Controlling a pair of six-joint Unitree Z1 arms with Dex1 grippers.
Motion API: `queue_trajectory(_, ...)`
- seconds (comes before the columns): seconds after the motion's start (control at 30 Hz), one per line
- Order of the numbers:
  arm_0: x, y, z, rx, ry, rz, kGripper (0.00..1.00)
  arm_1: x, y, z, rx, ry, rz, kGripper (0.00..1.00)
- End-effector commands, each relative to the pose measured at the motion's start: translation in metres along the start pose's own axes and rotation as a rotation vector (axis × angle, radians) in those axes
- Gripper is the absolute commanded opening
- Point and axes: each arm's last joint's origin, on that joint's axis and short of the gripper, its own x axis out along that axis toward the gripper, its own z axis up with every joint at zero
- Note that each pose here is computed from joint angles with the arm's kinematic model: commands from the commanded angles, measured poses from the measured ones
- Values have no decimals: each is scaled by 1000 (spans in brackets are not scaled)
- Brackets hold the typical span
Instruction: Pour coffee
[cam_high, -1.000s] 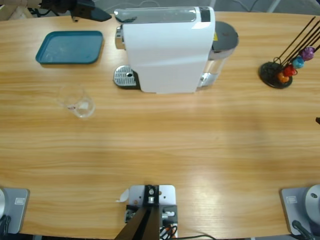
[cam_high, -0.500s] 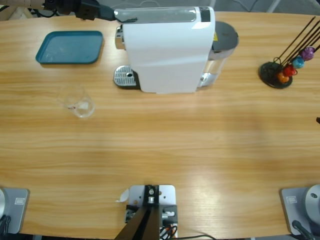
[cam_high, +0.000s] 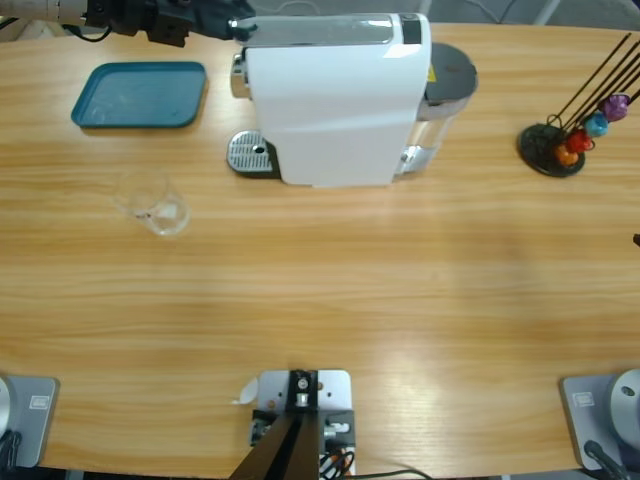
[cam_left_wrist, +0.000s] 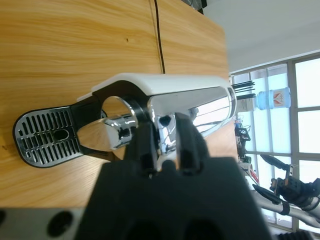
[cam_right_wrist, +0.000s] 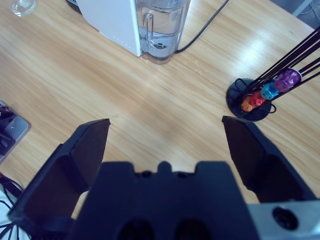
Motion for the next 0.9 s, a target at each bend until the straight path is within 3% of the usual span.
queue_trajectory(0.03, -10, -6, -6, 13, 8, -35, 0, 1, -1, -6, 12, 14, -2, 1000)
queue_trajectory(0.27, -15, -12, -3, 26, 0, -60, 0, 1, 0, -5, 11, 16, -2, 1000)
queue_trajectory(0.53, -36, -47, 17, 69, -77, -162, 0, 2, 0, -4, 10, 22, -3, 1000)
queue_trajectory(0.73, -45, -68, 27, 94, -95, -235, 0, 3, 0, -4, 9, 26, -3, 1000)
queue_trajectory(0.8, -43, -76, 25, 209, -98, -300, 0, 8, 1, 1, 7, 41, -7, 1000)
queue_trajectory(0.83, -42, -79, 22, 310, -109, -313, 375, 8, 1, 6, 14, 40, -14, 1000)
queue_trajectory(0.87, -43, -82, 18, 420, -119, -316, 827, 8, 0, 7, 31, 37, -41, 1000)
queue_trajectory(0.9, -45, -83, 13, 508, -124, -317, 949, 8, -1, 8, 47, 32, -71, 1000)
